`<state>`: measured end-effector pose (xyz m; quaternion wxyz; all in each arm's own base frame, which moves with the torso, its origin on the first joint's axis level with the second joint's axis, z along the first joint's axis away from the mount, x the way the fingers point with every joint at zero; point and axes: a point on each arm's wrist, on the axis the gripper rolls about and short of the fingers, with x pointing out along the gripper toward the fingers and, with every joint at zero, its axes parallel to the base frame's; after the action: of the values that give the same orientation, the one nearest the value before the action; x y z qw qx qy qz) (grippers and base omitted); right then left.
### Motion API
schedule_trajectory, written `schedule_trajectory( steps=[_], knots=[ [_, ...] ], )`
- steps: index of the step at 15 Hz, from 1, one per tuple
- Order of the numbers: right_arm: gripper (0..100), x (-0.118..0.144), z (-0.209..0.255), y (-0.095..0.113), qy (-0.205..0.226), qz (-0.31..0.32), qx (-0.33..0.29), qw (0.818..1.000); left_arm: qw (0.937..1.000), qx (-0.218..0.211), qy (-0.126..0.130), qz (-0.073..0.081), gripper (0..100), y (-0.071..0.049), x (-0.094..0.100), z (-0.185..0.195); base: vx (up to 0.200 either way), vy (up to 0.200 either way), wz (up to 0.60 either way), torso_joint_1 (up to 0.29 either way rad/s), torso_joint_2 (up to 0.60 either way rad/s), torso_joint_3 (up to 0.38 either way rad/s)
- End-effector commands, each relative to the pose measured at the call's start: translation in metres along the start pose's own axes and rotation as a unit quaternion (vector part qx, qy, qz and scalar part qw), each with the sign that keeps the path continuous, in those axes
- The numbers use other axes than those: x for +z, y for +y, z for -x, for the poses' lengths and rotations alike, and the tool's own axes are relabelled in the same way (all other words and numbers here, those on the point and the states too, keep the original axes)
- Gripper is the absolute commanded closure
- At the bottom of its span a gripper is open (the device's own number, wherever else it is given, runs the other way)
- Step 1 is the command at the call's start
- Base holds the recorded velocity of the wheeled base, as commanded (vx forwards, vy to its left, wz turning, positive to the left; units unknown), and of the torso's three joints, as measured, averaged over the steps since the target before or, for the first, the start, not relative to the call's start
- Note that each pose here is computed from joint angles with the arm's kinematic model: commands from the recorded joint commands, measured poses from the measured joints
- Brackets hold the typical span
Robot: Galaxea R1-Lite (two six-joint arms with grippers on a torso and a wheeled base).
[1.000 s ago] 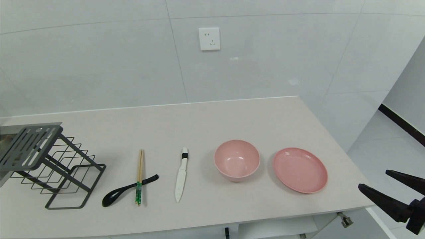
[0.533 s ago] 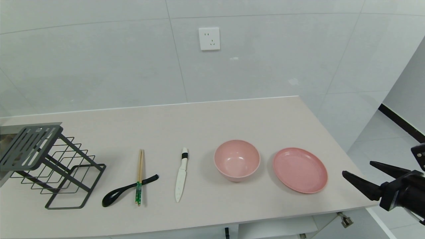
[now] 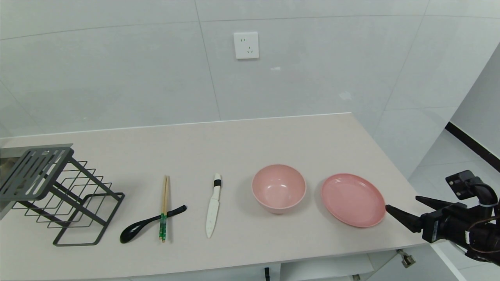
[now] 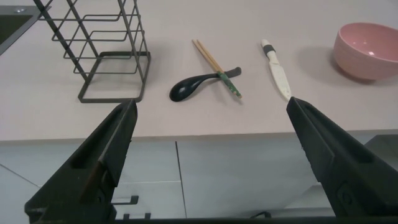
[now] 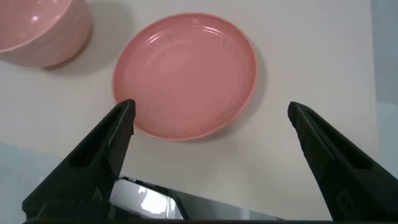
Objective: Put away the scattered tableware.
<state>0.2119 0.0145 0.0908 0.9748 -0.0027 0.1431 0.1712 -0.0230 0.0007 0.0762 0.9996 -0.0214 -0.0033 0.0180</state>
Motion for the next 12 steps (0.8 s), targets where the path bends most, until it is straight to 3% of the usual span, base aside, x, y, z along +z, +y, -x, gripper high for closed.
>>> schedule_trajectory(
  steps=[1, 12],
  knots=[
    [0, -0.007, -0.016, -0.005, 0.020, 0.000, 0.000, 1.000, 1.0000, 0.001, 0.001, 0.000, 0, 0.000, 0.000, 0.000, 0.000, 0.000, 0.00, 0.000, 0.00, 0.000],
    [0, -0.018, -0.080, -0.031, 0.033, 0.003, -0.010, 0.999, 1.0000, 0.000, 0.001, 0.000, 0, 0.000, 0.000, 0.000, 0.000, 0.000, 0.00, 0.000, 0.00, 0.000]
  ],
)
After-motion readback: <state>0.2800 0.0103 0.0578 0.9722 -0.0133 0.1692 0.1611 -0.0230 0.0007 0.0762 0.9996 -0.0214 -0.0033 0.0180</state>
